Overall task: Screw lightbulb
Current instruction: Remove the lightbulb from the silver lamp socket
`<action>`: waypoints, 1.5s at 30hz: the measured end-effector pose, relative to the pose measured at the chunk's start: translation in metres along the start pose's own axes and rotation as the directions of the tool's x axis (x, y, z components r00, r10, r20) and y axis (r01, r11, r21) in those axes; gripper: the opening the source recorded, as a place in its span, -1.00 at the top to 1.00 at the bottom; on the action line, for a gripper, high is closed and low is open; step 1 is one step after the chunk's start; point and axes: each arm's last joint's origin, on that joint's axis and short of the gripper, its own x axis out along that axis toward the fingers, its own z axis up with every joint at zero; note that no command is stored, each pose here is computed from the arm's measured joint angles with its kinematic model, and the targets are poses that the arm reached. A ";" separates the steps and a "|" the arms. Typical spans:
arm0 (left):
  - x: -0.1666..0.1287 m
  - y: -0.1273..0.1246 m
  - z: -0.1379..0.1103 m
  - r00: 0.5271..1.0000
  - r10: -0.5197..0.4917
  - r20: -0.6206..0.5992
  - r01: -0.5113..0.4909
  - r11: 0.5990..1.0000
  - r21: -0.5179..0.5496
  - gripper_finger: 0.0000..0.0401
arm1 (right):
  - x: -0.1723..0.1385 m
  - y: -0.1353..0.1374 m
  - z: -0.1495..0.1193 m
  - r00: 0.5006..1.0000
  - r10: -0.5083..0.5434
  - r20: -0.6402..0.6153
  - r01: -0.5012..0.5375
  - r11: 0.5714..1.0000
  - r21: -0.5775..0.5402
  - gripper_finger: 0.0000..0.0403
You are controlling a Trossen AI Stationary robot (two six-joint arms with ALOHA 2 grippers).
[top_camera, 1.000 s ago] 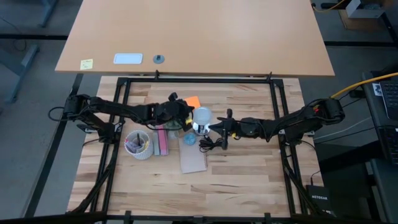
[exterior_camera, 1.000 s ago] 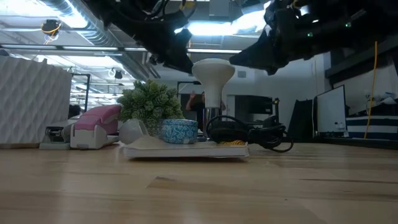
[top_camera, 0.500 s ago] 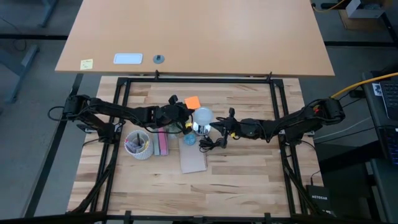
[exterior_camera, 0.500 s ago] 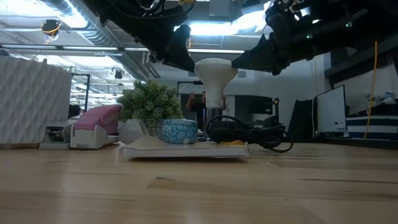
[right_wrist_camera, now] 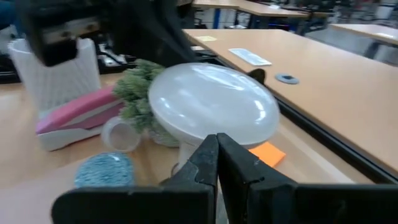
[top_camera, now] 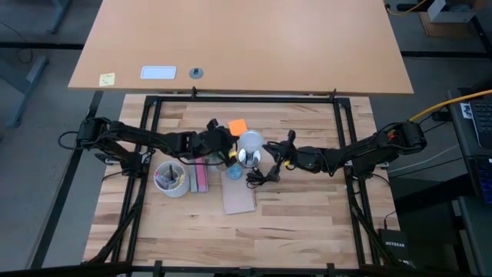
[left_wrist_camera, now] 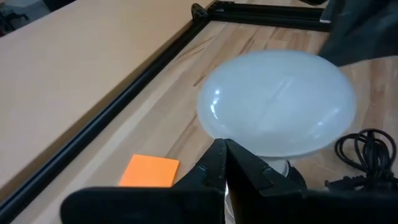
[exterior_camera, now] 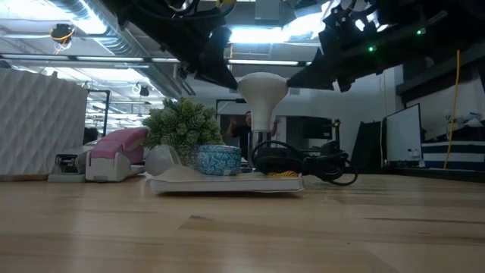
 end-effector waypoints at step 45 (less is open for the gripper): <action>-0.044 -0.038 0.009 0.980 -0.177 0.090 0.174 0.984 0.039 1.00 | -0.023 -0.006 0.028 0.980 0.191 0.055 -0.190 0.982 -0.015 0.94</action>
